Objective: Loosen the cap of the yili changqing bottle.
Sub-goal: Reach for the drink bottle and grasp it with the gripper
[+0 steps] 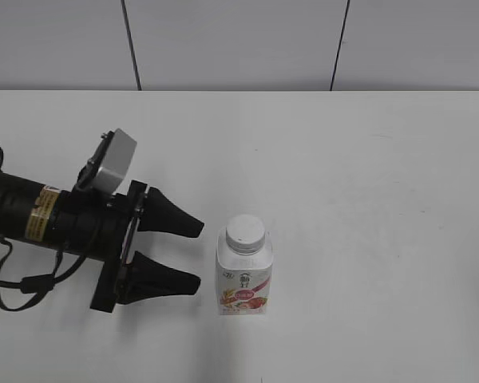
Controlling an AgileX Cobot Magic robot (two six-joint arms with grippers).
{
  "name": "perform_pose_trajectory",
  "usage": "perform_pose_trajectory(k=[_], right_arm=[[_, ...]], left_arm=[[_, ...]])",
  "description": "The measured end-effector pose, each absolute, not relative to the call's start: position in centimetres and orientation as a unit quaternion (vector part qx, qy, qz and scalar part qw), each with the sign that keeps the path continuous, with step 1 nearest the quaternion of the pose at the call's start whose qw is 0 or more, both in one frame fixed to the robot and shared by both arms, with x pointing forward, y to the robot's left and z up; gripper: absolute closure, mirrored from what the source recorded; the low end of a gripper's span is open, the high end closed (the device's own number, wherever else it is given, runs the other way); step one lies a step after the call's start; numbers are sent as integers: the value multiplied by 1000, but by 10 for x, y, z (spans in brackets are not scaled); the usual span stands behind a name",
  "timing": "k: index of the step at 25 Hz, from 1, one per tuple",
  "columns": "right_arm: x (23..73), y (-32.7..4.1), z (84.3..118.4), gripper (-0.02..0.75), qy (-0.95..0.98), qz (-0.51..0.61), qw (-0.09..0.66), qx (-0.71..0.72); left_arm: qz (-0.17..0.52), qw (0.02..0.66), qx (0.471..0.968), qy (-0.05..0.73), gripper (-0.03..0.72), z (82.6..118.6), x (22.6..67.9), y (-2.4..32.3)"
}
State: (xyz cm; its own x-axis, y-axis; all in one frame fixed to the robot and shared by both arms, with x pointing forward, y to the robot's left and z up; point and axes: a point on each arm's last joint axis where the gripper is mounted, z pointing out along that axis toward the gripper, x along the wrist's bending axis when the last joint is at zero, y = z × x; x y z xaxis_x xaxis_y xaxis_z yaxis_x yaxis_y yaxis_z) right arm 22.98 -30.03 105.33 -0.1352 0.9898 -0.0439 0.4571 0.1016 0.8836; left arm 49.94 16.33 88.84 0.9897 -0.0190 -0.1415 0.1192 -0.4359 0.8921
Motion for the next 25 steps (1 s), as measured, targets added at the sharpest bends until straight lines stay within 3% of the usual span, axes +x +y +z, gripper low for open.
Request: perform_pose_trajectory(k=[5,25], right_arm=[[230,-300,1053,260,653,377,354,554],[230,-300,1053,260,653,377,354,554]], left_arm=[[-44,532,845,15,132,888,501,149],[-69,527,847,-10,116,857,506,112]])
